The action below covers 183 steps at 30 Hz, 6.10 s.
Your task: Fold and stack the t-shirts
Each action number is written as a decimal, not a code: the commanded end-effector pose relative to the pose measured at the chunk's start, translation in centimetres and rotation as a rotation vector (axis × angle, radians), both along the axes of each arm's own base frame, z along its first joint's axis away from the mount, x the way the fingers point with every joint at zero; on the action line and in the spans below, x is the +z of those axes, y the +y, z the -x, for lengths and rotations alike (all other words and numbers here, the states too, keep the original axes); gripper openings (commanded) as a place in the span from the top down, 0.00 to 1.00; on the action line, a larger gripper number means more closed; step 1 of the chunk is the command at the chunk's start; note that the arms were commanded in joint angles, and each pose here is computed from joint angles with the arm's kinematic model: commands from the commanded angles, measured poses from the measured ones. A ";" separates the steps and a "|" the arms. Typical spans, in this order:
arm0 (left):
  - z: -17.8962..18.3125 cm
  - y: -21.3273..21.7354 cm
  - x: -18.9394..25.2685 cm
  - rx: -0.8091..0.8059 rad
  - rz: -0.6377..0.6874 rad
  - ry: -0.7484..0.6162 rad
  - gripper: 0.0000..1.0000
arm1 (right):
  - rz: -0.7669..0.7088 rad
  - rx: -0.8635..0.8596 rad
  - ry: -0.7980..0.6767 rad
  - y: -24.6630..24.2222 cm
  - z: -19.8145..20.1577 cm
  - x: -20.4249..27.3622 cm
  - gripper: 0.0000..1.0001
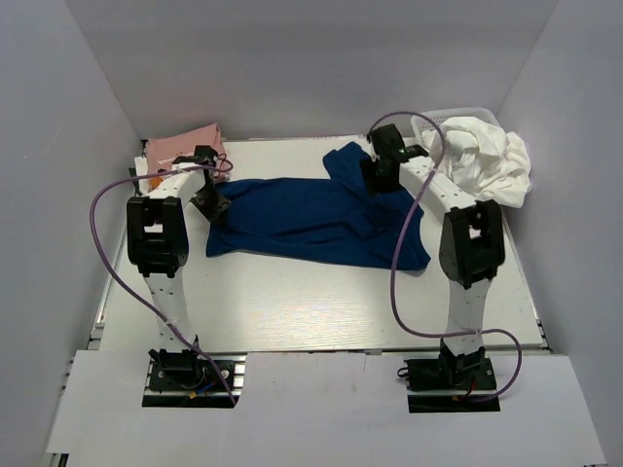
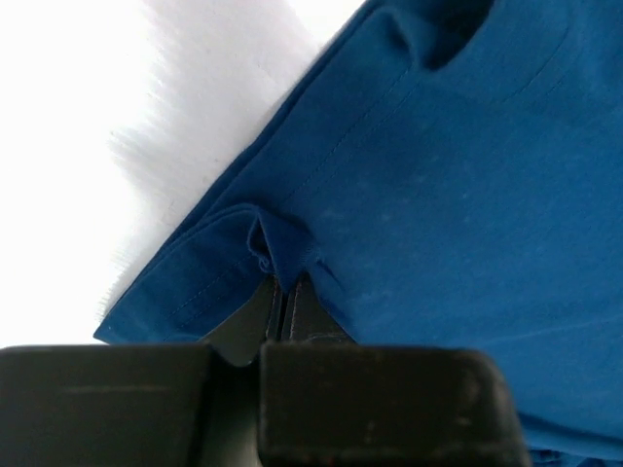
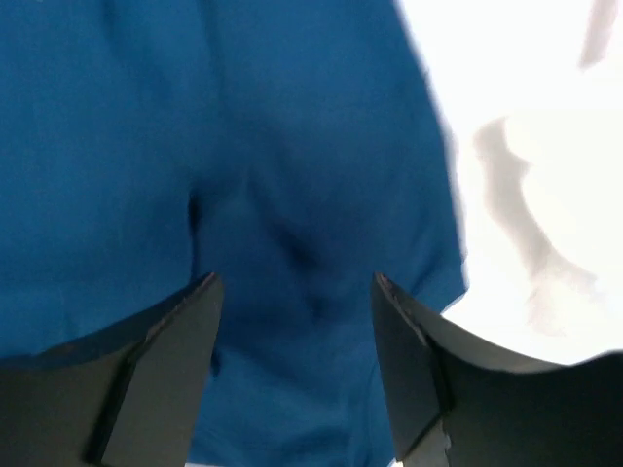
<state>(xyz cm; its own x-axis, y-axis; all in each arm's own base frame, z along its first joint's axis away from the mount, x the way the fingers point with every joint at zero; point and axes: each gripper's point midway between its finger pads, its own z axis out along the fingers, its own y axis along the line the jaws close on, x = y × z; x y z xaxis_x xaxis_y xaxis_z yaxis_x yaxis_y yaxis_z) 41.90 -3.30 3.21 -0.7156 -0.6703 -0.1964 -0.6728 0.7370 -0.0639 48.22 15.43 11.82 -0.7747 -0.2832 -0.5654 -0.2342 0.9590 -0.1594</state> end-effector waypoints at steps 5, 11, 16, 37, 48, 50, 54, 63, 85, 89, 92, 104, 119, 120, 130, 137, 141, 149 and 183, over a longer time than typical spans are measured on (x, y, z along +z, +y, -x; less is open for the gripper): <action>0.9 0.1 2.2 -0.043 0.000 -0.051 1.00 | -0.071 0.199 0.034 0.1 7.4 -0.3 0.33; 1.3 0.2 1.9 -0.061 -0.004 -0.039 1.00 | -0.014 0.244 0.061 -1.1 8.8 -3.1 0.36; 1.4 0.0 1.7 -0.063 0.005 -0.038 1.00 | -0.017 0.272 0.068 -0.4 7.4 -4.4 0.42; 2.7 -0.1 1.7 -0.065 0.015 -0.029 1.00 | -0.180 0.263 0.050 -1.3 7.3 -2.4 0.67; 3.1 0.1 1.9 -0.063 0.006 -0.029 1.00 | -0.142 0.264 0.111 -2.8 10.4 -4.9 0.42; 3.1 -0.3 1.9 -0.072 0.006 -0.029 1.00 | -0.131 0.267 0.112 -2.9 10.3 -5.2 0.41; 3.1 -0.3 1.9 -0.072 0.006 -0.029 1.00 | -0.139 0.286 0.144 -2.4 10.0 -6.7 0.41; 4.2 0.0 2.8 -0.079 -0.005 -0.038 1.00 | -0.123 0.242 0.163 -3.2 9.7 -7.6 0.92; 7.0 -1.8 6.3 -0.118 0.088 -0.074 1.00 | 0.059 0.021 0.043 -8.4 7.0 0.5 1.00; 3.9 -1.7 4.9 -0.089 0.092 -0.072 1.00 | 0.056 0.016 0.061 -8.1 4.8 -0.4 1.00; 3.2 -1.3 2.9 -0.081 0.070 0.010 0.90 | 0.078 -0.028 0.124 -8.7 4.2 -2.8 0.75; 2.9 -1.7 7.4 -0.132 0.043 -0.077 0.00 | -0.116 -0.021 0.031 -6.2 6.9 1.8 0.10; 6.9 -8.4 1.6 -0.291 0.253 -0.056 0.00 | -0.317 -0.115 0.218 -4.7 12.9 -8.8 0.10; 7.9 -8.2 0.7 -0.287 0.252 -0.024 0.00 | -0.324 -0.122 0.221 -4.8 13.2 -8.8 0.10; 16.9 -5.9 -2.9 -0.283 0.190 0.196 0.00 | -0.420 -0.245 0.379 -5.3 26.2 -10.0 0.10; 18.5 -6.2 1.7 -0.312 0.206 0.151 0.00 | -0.439 -0.219 0.298 -4.8 28.2 -3.2 0.10; 13.8 -5.4 7.1 -0.318 0.113 0.012 0.00 | -0.425 -0.099 0.183 -2.7 23.8 3.7 0.10; 6.7 -4.5 12.3 -0.312 0.035 -0.185 0.00 | -0.316 -0.092 0.066 1.2 12.8 5.3 0.10; 5.3 -4.7 10.4 -0.354 0.032 -0.140 0.00 | -0.083 -0.242 0.204 2.8 5.7 -7.7 1.00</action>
